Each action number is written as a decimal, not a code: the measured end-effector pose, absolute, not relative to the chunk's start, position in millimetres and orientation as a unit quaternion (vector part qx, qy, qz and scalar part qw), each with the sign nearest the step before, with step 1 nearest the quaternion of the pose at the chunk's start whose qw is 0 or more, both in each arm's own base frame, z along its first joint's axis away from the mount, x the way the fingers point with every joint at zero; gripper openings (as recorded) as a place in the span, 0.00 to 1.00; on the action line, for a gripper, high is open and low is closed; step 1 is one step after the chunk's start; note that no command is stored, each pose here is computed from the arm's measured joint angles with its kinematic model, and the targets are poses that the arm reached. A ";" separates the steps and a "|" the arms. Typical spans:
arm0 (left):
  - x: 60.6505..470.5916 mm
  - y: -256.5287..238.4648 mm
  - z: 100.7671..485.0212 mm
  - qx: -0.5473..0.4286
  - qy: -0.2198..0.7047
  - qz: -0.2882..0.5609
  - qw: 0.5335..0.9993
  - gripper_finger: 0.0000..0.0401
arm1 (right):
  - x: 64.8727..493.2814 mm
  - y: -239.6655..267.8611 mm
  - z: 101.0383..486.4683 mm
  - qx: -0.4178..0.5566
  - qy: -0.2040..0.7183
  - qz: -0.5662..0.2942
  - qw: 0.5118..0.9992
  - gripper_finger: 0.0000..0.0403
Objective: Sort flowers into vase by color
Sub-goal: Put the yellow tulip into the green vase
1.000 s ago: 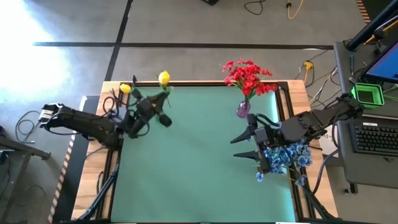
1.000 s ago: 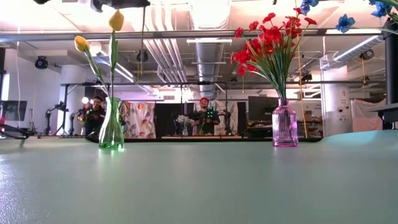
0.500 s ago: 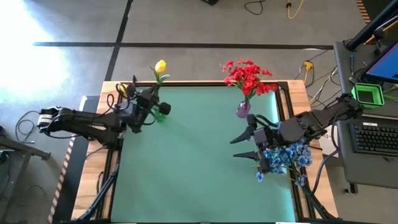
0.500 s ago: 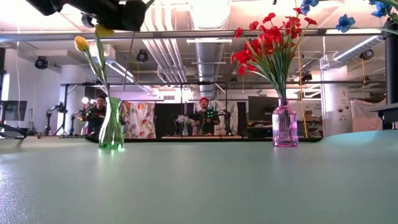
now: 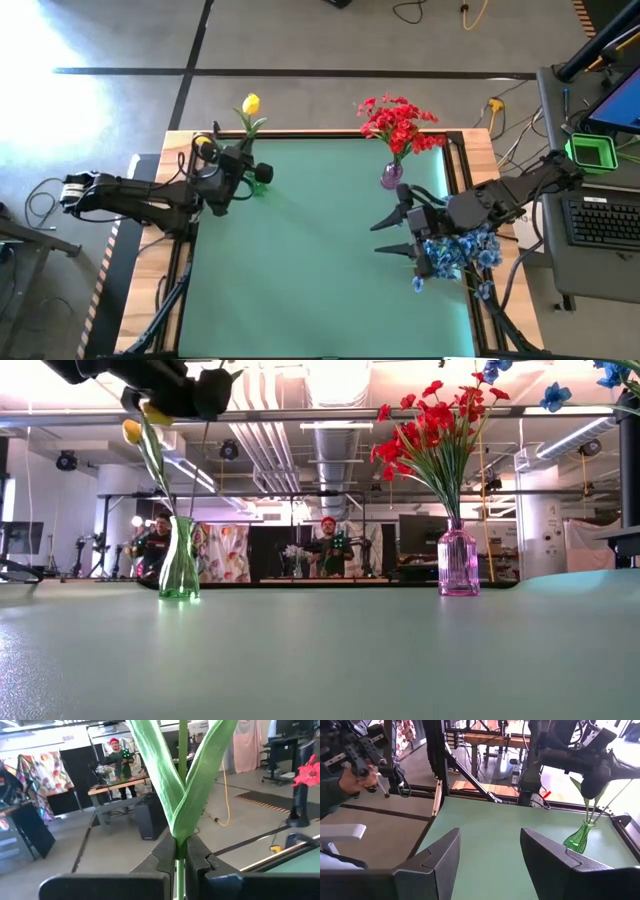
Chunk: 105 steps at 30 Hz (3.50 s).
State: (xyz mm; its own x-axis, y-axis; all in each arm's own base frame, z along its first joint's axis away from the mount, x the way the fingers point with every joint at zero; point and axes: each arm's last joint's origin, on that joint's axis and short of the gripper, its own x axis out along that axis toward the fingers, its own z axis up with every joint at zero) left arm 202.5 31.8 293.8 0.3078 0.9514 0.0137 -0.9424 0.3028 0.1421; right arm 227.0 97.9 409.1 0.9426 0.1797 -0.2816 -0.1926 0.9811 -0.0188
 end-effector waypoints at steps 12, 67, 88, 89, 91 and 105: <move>202.2 31.6 289.4 0.052 0.043 0.593 0.802 0.00 | 227.3 98.0 408.8 -0.023 0.142 0.094 0.985 0.49; 199.0 53.7 304.0 0.024 0.017 0.639 0.769 0.00 | 227.3 98.0 408.6 -0.024 0.142 0.094 0.985 0.49; 205.2 64.3 290.8 0.012 0.024 0.671 0.741 0.00 | 226.2 97.4 404.6 -0.030 0.162 0.093 0.982 0.49; 205.3 64.3 290.2 0.013 0.027 0.671 0.741 0.00 | 226.2 97.4 404.6 -0.030 0.162 0.093 0.982 0.49; 205.3 64.3 288.8 0.017 0.033 0.671 0.741 0.00 | 226.2 97.4 404.6 -0.030 0.162 0.093 0.982 0.49; 205.0 64.2 286.1 0.000 0.024 0.673 0.740 0.03 | 226.2 97.4 404.6 -0.030 0.162 0.093 0.982 0.49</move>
